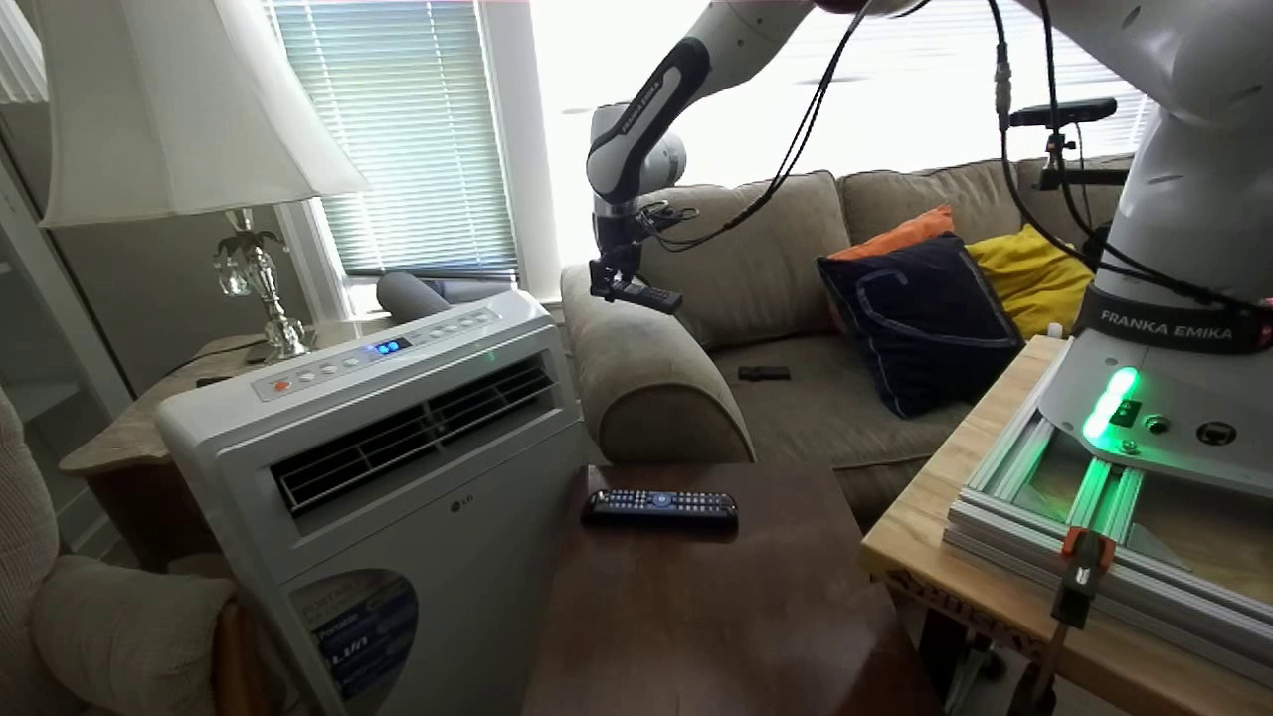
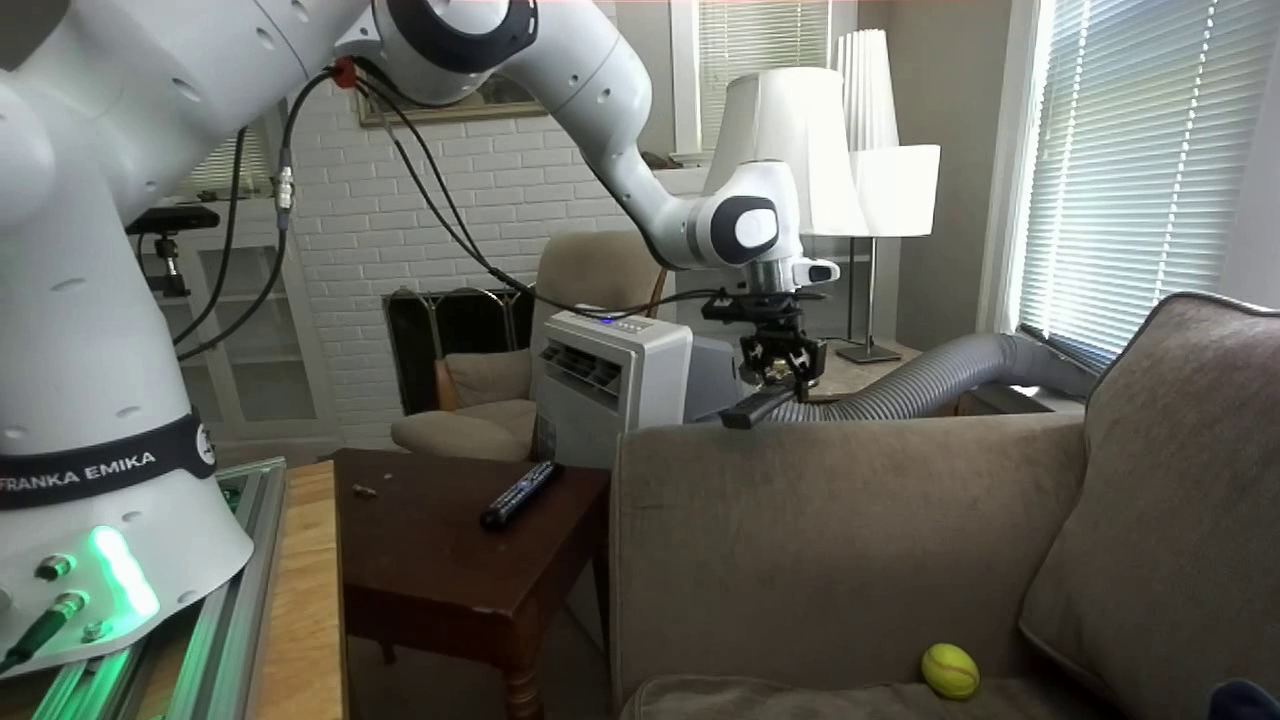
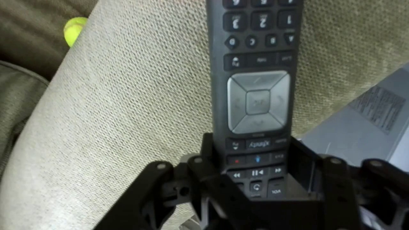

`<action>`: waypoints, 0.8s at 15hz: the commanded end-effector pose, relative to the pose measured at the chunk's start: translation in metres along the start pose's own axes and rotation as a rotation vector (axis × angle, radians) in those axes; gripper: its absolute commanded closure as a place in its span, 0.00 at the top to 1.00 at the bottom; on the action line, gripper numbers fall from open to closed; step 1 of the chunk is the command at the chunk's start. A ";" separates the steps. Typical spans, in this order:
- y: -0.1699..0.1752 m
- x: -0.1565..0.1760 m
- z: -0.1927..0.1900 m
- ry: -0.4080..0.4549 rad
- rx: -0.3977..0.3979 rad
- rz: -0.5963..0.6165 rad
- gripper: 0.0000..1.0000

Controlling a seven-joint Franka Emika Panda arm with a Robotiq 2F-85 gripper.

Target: Put the remote on the couch arm rest

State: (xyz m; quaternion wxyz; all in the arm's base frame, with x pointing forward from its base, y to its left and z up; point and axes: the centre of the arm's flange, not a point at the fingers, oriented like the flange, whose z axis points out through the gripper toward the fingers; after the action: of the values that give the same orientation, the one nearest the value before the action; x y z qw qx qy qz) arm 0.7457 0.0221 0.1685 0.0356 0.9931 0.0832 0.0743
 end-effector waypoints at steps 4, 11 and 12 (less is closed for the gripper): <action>0.019 0.002 0.000 -0.010 -0.128 0.342 0.31; 0.023 0.001 0.009 -0.068 -0.232 0.707 0.31; 0.021 0.001 0.012 -0.084 -0.245 0.757 0.31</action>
State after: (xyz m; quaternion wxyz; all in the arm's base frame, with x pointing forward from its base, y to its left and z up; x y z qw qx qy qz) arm 0.7398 -0.0073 0.1629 0.1066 0.9644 -0.2333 0.0638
